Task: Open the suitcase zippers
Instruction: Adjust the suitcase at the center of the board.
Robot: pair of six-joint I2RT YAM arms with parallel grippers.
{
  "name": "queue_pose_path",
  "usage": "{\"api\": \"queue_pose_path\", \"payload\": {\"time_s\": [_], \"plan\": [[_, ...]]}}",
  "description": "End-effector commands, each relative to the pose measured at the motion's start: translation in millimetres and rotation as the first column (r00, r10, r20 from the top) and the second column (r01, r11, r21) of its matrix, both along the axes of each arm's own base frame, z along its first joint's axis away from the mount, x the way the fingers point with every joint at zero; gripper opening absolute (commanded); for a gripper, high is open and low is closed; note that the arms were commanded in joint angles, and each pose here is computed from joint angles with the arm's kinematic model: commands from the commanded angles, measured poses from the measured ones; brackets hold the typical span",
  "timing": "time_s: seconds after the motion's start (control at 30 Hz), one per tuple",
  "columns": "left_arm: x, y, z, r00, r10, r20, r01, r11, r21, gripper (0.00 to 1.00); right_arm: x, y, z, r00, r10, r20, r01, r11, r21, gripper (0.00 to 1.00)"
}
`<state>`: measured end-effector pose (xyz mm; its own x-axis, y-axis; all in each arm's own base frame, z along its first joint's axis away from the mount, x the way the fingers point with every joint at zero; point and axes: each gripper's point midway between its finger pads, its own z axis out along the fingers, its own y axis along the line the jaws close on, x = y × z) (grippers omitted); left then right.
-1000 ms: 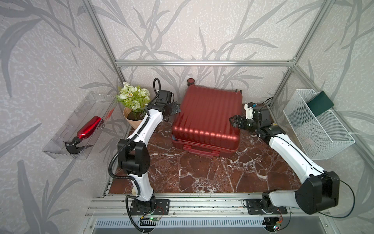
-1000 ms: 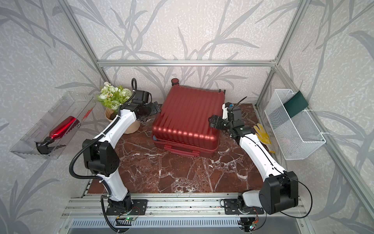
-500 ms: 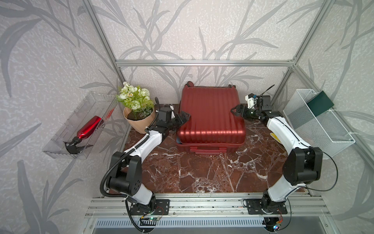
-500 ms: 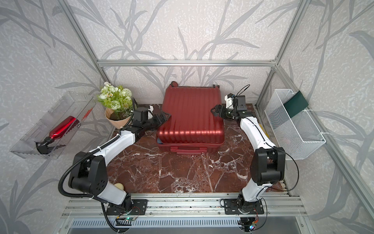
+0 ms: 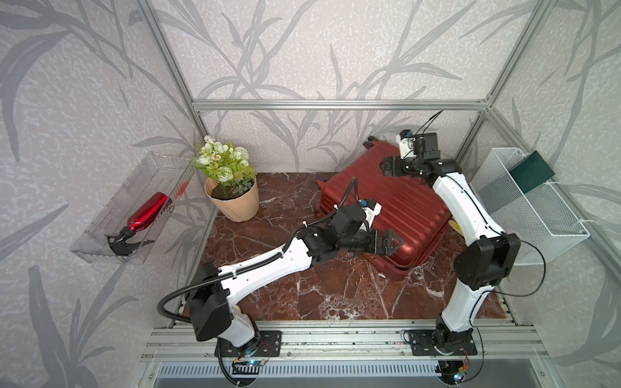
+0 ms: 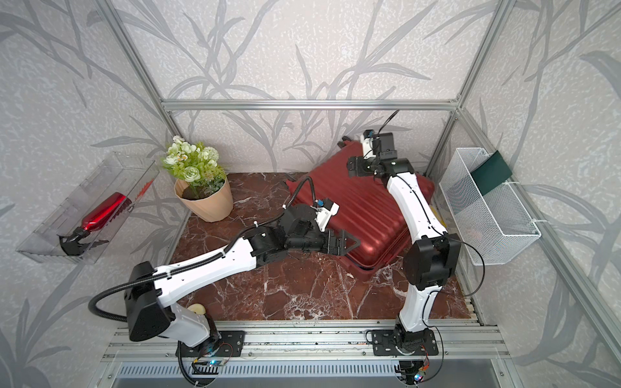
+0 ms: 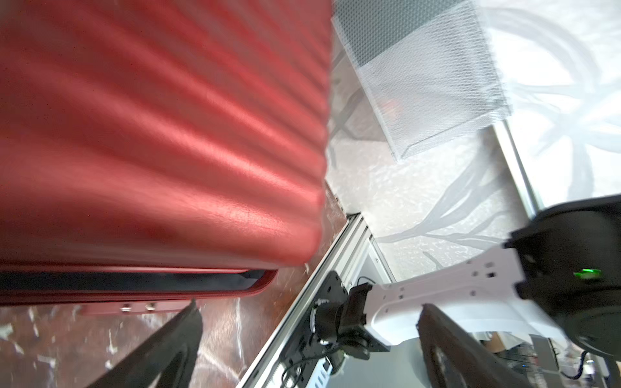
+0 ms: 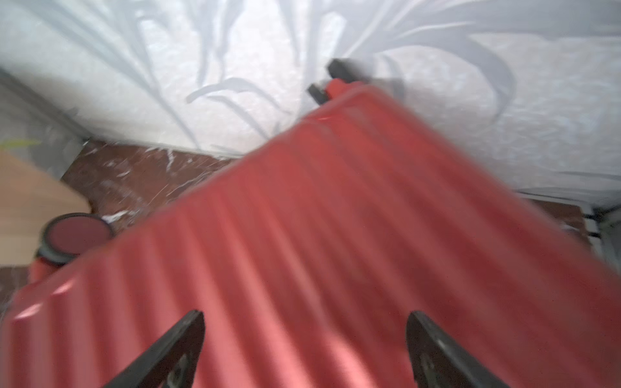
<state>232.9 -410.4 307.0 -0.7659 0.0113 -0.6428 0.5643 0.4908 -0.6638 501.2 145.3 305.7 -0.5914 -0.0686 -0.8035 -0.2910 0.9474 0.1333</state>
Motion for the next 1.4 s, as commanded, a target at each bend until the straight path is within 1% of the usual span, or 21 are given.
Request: {"api": "queue_pose_path", "payload": {"time_s": [0.0, 0.03, 0.1, 0.13, 0.2, 0.23, 0.33, 0.4, 0.5, 0.57, 0.63, 0.67, 0.73, 0.77, 0.83, 0.9, 0.97, 1.07, 1.23, 1.3, 1.37], "plan": [[59, 77, 53, 0.926, 0.237, 0.295, -0.276, 0.956, 0.097, 0.99, -37, -30, 31, 0.993, -0.093, 0.071, 0.098, 0.993, -0.071, 0.94], [72, 92, 56, 0.912, 0.278, 0.301, -0.323, 0.940, 0.111, 0.99, -44, -36, 34, 0.988, -0.124, 0.088, 0.130, 0.990, -0.061, 0.94], [112, 127, 67, 0.860, 0.410, 0.304, -0.457, 0.884, 0.099, 0.99, -65, -48, 39, 0.976, -0.185, 0.111, 0.189, 0.982, -0.027, 0.94], [127, 136, 71, 0.840, 0.446, 0.309, -0.495, 0.864, 0.097, 0.99, -74, -56, 41, 0.967, -0.224, 0.119, 0.228, 0.974, -0.015, 0.94], [165, 148, 75, 0.802, 0.503, 0.321, -0.558, 0.823, 0.103, 0.99, -96, -72, 27, 0.948, -0.300, 0.103, 0.302, 0.953, -0.006, 0.94], [181, 149, 77, 0.793, 0.520, 0.319, -0.574, 0.812, 0.104, 0.99, -105, -82, 21, 0.935, -0.339, 0.104, 0.343, 0.939, -0.017, 0.94], [235, 138, 70, 0.797, 0.535, 0.282, -0.582, 0.805, 0.117, 0.99, -131, -123, -7, 0.878, -0.472, 0.082, 0.478, 0.875, -0.076, 0.95], [267, 120, 60, 0.829, 0.512, 0.224, -0.544, 0.832, 0.107, 0.99, -145, -153, -26, 0.823, -0.568, 0.016, 0.568, 0.822, -0.044, 0.96], [304, 100, 31, 0.850, 0.495, 0.180, -0.519, 0.846, 0.124, 0.99, -157, -183, -49, 0.760, -0.648, -0.057, 0.649, 0.760, 0.017, 0.96], [323, 102, 9, 0.839, 0.524, 0.146, -0.540, 0.834, 0.110, 0.99, -159, -189, -59, 0.745, -0.661, -0.083, 0.666, 0.745, 0.036, 0.97], [334, 103, -16, 0.844, 0.527, 0.098, -0.536, 0.835, 0.122, 0.99, -159, -190, -63, 0.747, -0.659, -0.093, 0.664, 0.747, 0.033, 0.98], [337, 101, -28, 0.850, 0.522, 0.069, -0.526, 0.840, 0.130, 0.99, -160, -191, -65, 0.742, -0.663, -0.098, 0.668, 0.743, 0.032, 0.98], [330, 86, -48, 0.884, 0.467, -0.005, -0.462, 0.877, 0.133, 0.99, -160, -191, -70, 0.740, -0.661, -0.124, 0.672, 0.737, 0.073, 0.99], [323, 79, -54, 0.900, 0.434, -0.045, -0.425, 0.895, 0.132, 0.99, -158, -187, -73, 0.754, -0.640, -0.148, 0.655, 0.747, 0.112, 0.99], [308, 72, -64, 0.915, 0.389, -0.107, -0.374, 0.917, 0.139, 0.99, -151, -171, -80, 0.797, -0.576, -0.180, 0.602, 0.779, 0.174, 1.00], [291, 72, -71, 0.917, 0.367, -0.158, -0.347, 0.927, 0.138, 0.99, -145, -148, -88, 0.852, -0.473, -0.223, 0.520, 0.812, 0.265, 1.00], [275, 81, -74, 0.911, 0.365, -0.190, -0.347, 0.930, 0.121, 0.99, -140, -126, -91, 0.894, -0.376, -0.243, 0.443, 0.824, 0.354, 1.00], [247, 97, -76, 0.904, 0.368, -0.220, -0.353, 0.930, 0.104, 0.99, -135, -102, -92, 0.931, -0.257, -0.261, 0.351, 0.826, 0.440, 1.00], [195, 122, -80, 0.895, 0.363, -0.260, -0.353, 0.932, 0.085, 0.99, -128, -57, -89, 0.961, -0.090, -0.261, 0.207, 0.860, 0.466, 0.99], [179, 139, -78, 0.889, 0.394, -0.232, -0.377, 0.919, 0.115, 0.99, -125, -44, -88, 0.963, -0.060, -0.262, 0.174, 0.882, 0.437, 0.99], [171, 162, -68, 0.878, 0.450, -0.161, -0.428, 0.890, 0.155, 0.99, -122, -39, -85, 0.968, -0.067, -0.242, 0.161, 0.905, 0.395, 0.99]]}}
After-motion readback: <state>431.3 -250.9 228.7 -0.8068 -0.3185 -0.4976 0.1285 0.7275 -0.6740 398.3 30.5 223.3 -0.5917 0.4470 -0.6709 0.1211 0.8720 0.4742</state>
